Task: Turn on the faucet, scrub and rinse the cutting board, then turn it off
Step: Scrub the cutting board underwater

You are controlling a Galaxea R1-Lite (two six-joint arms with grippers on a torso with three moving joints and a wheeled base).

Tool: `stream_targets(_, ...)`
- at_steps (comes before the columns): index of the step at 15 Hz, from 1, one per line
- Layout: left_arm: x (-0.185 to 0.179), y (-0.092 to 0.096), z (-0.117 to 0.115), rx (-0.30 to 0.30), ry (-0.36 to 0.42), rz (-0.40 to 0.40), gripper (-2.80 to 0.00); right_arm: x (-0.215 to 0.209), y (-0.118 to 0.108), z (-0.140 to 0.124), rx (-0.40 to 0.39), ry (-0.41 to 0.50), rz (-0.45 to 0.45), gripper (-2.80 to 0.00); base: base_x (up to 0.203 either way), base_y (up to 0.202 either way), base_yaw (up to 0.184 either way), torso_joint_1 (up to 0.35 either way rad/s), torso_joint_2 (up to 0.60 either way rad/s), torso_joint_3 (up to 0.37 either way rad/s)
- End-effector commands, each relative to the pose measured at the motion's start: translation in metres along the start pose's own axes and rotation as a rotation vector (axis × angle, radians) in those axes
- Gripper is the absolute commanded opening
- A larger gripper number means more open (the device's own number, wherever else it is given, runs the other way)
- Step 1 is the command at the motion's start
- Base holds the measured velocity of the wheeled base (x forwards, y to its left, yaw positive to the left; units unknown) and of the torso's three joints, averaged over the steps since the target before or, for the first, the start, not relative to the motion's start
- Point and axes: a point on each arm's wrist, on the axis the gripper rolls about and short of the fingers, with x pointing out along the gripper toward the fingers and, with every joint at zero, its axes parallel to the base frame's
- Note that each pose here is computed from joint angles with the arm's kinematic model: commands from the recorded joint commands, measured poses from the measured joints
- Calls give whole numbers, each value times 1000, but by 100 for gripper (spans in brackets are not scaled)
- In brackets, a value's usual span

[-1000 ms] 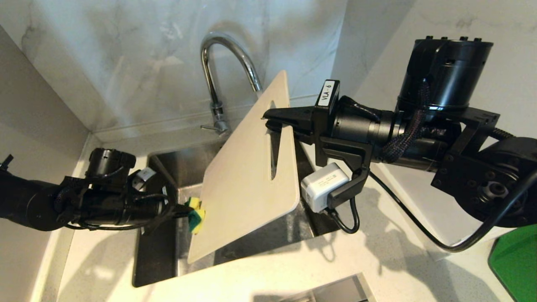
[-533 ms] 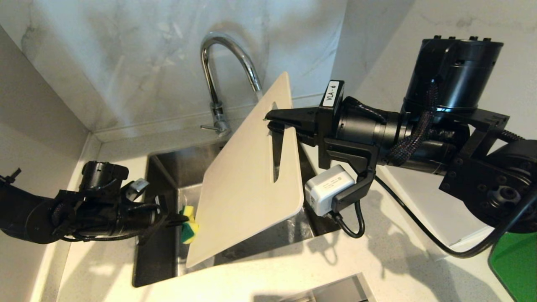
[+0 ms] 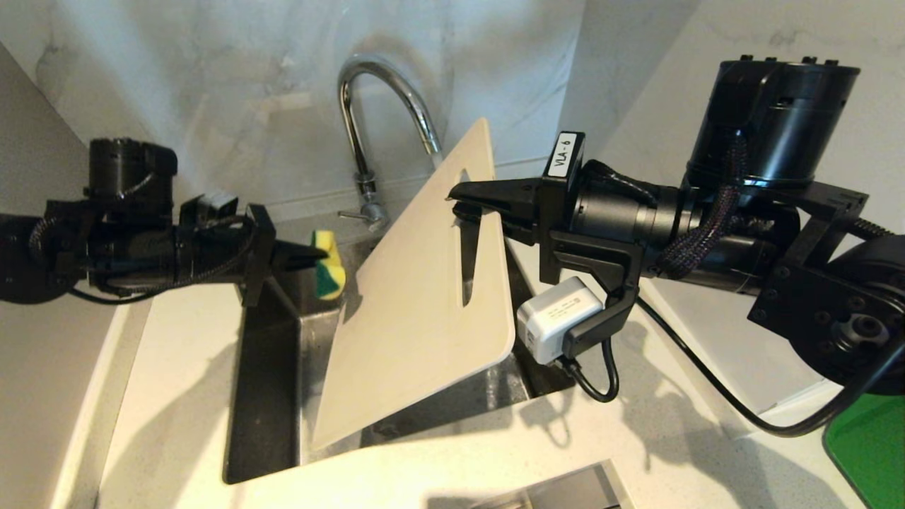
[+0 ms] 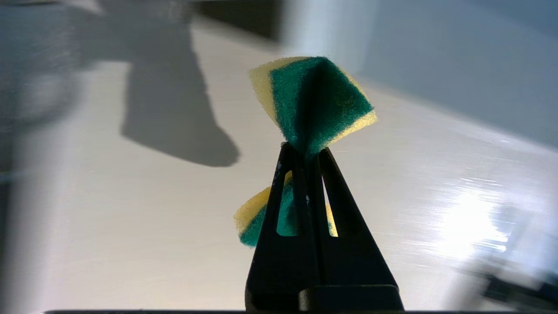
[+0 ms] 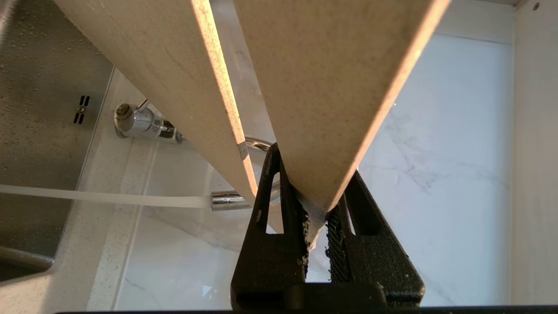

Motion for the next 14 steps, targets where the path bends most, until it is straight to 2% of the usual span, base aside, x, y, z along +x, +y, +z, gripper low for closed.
stream_targets(1, 0, -64, -2, 50, 19, -150, -280, -3, -3, 2, -16, -3, -9, -280, 0, 0, 0, 0, 0, 0)
stream_targets(3, 14, -98, -10, 47, 74, -220, -280, -2, -5, 6, -15, -17, -16, -280, 0, 0, 0, 0, 0, 0)
stream_targets(5, 40, -104, -17, 34, 125, -226, -280, 1, -6, 9, -14, -27, -21, -280, 0, 0, 0, 0, 0, 0)
stream_targets(9, 65, -81, -23, 0, 168, -158, -280, -1, -9, 10, -15, -26, -25, -280, 0, 0, 0, 0, 0, 0)
stream_targets(14, 60, -62, -23, -8, 169, -106, -280, -1, -7, 10, -13, -25, -21, -280, 0, 0, 0, 0, 0, 0)
